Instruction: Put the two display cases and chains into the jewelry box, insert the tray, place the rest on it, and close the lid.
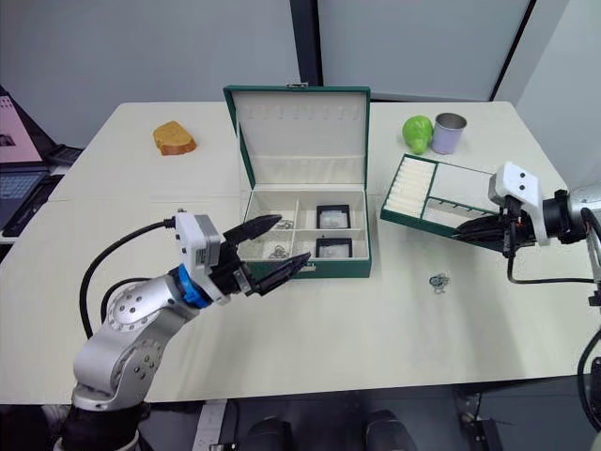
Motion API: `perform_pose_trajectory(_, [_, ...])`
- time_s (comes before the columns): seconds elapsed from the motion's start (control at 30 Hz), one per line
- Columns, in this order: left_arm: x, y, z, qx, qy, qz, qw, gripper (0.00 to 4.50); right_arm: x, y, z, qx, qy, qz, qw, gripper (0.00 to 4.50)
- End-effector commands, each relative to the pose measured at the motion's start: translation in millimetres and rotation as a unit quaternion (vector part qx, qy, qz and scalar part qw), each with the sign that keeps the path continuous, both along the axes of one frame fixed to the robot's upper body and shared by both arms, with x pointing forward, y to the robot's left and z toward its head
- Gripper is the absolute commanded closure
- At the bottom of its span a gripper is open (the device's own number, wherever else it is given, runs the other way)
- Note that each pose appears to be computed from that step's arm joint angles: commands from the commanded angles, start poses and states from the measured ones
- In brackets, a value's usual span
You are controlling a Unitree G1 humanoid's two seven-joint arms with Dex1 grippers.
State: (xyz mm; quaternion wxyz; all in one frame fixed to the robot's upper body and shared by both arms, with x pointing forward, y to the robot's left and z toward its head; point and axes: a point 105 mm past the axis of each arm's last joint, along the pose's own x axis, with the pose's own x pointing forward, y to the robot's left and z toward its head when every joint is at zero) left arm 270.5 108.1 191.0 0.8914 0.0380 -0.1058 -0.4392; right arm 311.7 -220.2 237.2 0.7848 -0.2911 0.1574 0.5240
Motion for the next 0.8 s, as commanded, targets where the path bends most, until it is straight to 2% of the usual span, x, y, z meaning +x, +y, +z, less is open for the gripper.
perform_pose_trajectory(0.03, [-10.4, 10.6, 10.7, -0.001, -0.025, 0.031, 0.999, 0.0, -17.3, 22.7, 22.7, 0.013, -0.029, 0.034, 0.999, 4.45])
perform_pose_trajectory(0.27, [-16.4, 29.6, 7.3, -0.028, -0.011, 0.102, 0.994, 0.0, -14.4, 78.1, 28.6, 0.022, -0.037, 0.076, 0.996, 4.45])
perform_pose_trajectory(0.47, [-20.2, 36.2, 3.0, -0.036, -0.008, 0.131, 0.991, 0.0, -6.6, 127.9, 8.2, 0.019, -0.02, 0.127, 0.991, 4.45])
perform_pose_trajectory(0.8, [-31.5, 48.6, -6.0, -0.053, 0.004, 0.185, 0.981, 0.0, 19.9, 170.8, -7.5, 0.0, -0.049, 0.147, 0.988, 4.45])
